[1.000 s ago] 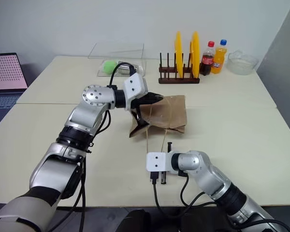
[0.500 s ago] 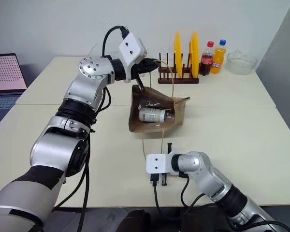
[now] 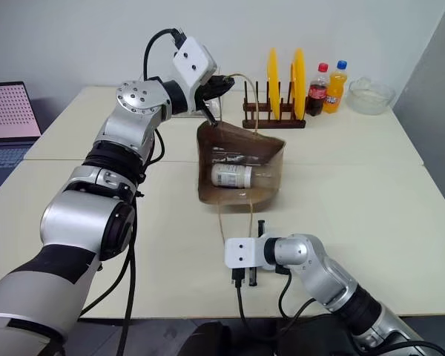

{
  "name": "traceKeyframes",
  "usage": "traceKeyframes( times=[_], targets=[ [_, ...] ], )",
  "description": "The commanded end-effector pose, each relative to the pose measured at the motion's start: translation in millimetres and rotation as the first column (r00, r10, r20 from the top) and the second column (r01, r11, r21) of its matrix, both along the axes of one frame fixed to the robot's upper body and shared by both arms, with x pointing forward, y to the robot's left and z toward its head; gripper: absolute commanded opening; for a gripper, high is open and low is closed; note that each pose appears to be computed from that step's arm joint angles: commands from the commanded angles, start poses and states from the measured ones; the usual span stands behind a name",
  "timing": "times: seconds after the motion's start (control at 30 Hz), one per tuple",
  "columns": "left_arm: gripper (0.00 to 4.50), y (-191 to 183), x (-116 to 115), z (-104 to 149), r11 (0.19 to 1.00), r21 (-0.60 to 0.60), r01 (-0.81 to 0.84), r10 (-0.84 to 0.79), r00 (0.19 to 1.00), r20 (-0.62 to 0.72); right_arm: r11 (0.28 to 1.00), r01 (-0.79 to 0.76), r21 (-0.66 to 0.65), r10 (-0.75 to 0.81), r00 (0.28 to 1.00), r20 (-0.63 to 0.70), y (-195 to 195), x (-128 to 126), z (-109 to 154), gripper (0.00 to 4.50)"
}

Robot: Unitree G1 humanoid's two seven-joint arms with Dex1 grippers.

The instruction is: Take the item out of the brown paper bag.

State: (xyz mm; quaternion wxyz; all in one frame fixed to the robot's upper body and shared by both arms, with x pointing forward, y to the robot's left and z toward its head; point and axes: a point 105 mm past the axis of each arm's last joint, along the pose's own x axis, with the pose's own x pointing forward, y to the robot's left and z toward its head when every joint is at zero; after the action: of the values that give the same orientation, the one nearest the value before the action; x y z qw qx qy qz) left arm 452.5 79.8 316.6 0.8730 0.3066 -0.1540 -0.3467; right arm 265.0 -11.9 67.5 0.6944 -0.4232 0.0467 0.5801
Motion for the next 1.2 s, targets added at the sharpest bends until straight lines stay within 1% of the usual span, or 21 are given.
traceKeyframes(
  times=[0.03,0.1,0.2,0.27,0.33,0.4,0.47,0.6,0.67,0.9,0.97,1.0,1.1,1.2],
  targets=[
    [0.00,-2,-8,35,1.000,-0.023,0.010,-0.007,0.994,0.110,0.992,-0.025,-0.122,0.006,0.989,-0.150,-13,-19,-41,0.03],
    [0.00,-3,-9,35,0.999,-0.023,0.023,-0.020,0.994,0.107,0.992,-0.024,-0.121,0.006,0.989,-0.145,-13,-18,-40,0.03],
    [0.00,-8,-14,34,0.996,-0.035,0.087,-0.084,0.993,0.084,0.994,-0.016,-0.110,0.002,0.992,-0.126,-11,-15,-37,0.03],
    [0.00,-14,-22,24,0.984,-0.002,0.177,-0.177,0.984,0.034,0.998,0.002,-0.058,-0.009,0.994,-0.112,-6,-11,-29,0.03],
    [0.00,-15,-27,16,0.973,0.029,0.229,-0.229,0.973,0.001,1.000,0.019,-0.025,-0.022,0.994,-0.108,-4,-8,-23,0.03],
    [0.00,-11,-39,-1,0.943,0.066,0.327,-0.321,0.943,-0.091,0.999,0.047,0.020,-0.045,0.995,-0.086,-2,-1,-13,0.39],
    [0.00,-7,-49,-12,0.915,0.085,0.394,-0.378,0.912,-0.156,0.997,0.063,0.050,-0.058,0.994,-0.093,-2,1,-5,0.87],
    [0.00,-2,-63,-21,0.883,0.108,0.457,-0.428,0.877,-0.217,0.990,0.093,0.106,-0.077,0.985,-0.151,-7,-3,13,2.29],
    [0.00,2,-66,-24,0.878,0.113,0.464,-0.431,0.872,-0.233,0.985,0.100,0.142,-0.071,0.979,-0.191,-13,-9,30,2.95],
    [0.00,6,-68,-20,0.891,0.089,0.445,-0.417,0.880,-0.228,0.965,0.100,0.242,-0.026,0.956,-0.291,-39,-26,82,2.95],
    [0.00,7,-70,-17,0.888,0.067,0.455,-0.430,0.873,-0.231,0.948,0.105,0.301,-0.019,0.961,-0.276,-40,-25,100,2.95],
    [0.00,7,-71,-16,0.886,0.058,0.460,-0.436,0.869,-0.234,0.937,0.118,0.329,-0.027,0.963,-0.268,-39,-21,107,2.95],
    [0.00,8,-74,-9,0.884,0.017,0.468,-0.450,0.859,-0.244,0.919,0.144,0.367,-0.090,0.983,-0.161,-20,4,121,2.95],
    [0.00,11,-74,-4,0.889,-0.004,0.459,-0.446,0.861,-0.244,0.916,0.156,0.370,-0.128,0.987,-0.100,0,23,123,2.95]
  ],
)
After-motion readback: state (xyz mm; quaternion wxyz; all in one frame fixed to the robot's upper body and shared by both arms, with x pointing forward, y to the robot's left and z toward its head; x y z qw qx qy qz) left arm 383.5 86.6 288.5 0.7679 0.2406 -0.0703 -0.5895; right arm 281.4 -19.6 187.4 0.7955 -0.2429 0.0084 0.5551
